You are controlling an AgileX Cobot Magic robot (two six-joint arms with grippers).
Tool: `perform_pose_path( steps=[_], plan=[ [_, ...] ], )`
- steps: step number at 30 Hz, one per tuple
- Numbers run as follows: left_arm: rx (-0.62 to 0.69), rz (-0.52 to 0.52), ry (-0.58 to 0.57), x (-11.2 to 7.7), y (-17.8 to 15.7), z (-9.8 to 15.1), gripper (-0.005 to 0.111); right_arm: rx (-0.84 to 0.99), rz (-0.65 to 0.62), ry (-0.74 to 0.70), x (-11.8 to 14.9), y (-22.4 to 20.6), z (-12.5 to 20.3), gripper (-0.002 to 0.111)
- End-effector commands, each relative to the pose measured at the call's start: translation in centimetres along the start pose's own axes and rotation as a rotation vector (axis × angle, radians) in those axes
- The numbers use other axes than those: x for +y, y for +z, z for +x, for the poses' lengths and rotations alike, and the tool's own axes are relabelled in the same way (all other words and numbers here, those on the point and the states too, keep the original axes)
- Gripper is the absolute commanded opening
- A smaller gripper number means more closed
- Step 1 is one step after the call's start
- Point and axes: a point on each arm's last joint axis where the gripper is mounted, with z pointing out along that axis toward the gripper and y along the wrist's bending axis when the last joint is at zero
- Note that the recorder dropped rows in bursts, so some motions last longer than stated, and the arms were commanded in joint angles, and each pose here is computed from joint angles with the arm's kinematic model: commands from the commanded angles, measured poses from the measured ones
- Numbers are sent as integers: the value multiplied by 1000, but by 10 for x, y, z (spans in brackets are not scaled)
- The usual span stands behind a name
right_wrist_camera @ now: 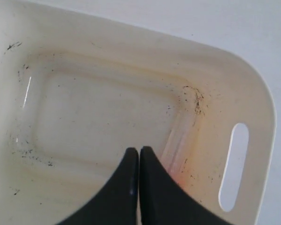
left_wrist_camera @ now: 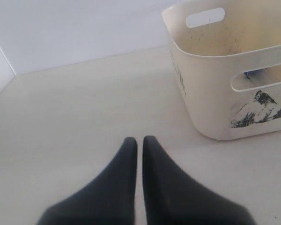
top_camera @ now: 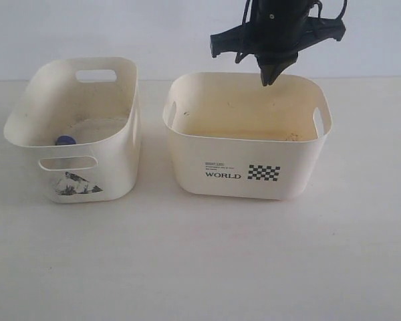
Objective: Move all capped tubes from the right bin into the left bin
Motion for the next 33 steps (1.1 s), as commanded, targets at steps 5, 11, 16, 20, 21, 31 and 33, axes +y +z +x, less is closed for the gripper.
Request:
perform_pose_path(
  steps=[5,11,16,20,21,31,33],
  plan=[
    [-6,-1,-9,0,0,-1,4,22,-9,-136,4,24,1,28],
    [-6,-1,-9,0,0,-1,4,-110,-54,-119,13,33,-11,61],
    [-6,-1,-9,0,0,-1,4,-54,-35,-52,11,34,-7,61],
    [-6,-1,-9,0,0,-1,4,9,-12,-36,10,42,-2,61],
    [-6,-1,-9,0,0,-1,4,20,-8,-37,10,44,-1,61],
    [-8,-1,-9,0,0,-2,4,96,9,-38,12,62,4,61],
    [-8,-1,-9,0,0,-2,4,111,15,-38,12,61,6,61]
  ],
)
